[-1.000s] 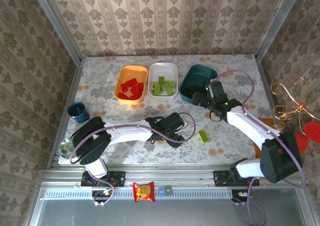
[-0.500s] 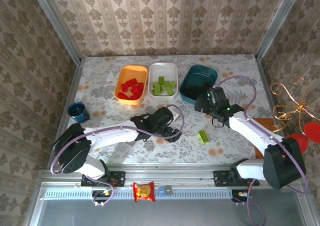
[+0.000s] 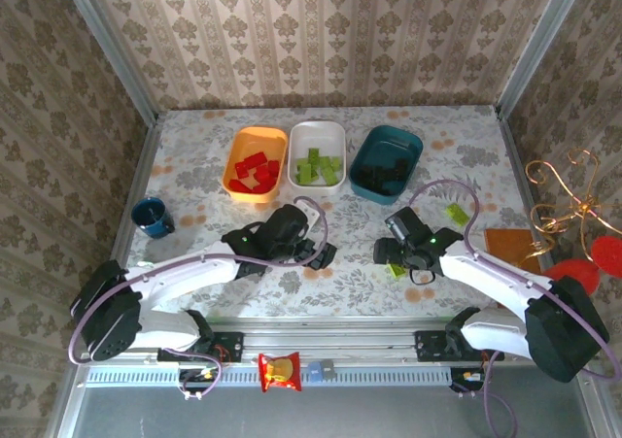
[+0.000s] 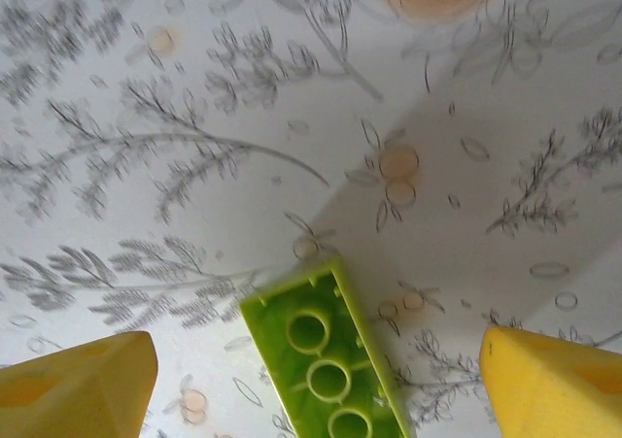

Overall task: Sort the legos into containers by color
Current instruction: Pick up the lego from the bottom-center of the table, then place the lego in the container.

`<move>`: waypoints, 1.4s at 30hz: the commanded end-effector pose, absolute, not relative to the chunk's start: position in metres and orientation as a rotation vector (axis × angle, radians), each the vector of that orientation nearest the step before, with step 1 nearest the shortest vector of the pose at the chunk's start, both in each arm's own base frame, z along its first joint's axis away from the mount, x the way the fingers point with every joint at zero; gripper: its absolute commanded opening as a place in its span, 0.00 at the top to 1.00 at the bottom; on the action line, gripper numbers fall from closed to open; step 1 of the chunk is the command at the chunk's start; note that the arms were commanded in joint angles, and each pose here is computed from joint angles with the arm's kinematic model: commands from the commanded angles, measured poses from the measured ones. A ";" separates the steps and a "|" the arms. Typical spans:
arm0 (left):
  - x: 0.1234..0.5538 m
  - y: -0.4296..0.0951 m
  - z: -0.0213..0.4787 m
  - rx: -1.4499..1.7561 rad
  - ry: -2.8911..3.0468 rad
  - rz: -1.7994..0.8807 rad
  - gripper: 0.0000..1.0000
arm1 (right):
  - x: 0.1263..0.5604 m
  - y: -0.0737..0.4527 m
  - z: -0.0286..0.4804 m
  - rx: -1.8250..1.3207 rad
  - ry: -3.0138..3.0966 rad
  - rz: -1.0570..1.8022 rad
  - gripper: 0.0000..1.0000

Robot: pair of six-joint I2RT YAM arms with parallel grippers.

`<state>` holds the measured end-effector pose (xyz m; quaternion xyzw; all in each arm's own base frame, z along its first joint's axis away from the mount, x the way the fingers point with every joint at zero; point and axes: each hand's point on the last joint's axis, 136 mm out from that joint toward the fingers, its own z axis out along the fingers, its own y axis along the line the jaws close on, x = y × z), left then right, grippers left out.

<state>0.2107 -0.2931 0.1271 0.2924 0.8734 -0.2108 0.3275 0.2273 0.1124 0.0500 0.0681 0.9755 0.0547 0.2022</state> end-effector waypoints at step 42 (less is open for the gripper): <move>0.207 -0.198 0.140 0.415 2.286 -0.456 0.00 | 0.492 0.283 0.160 -0.032 2.463 0.331 0.25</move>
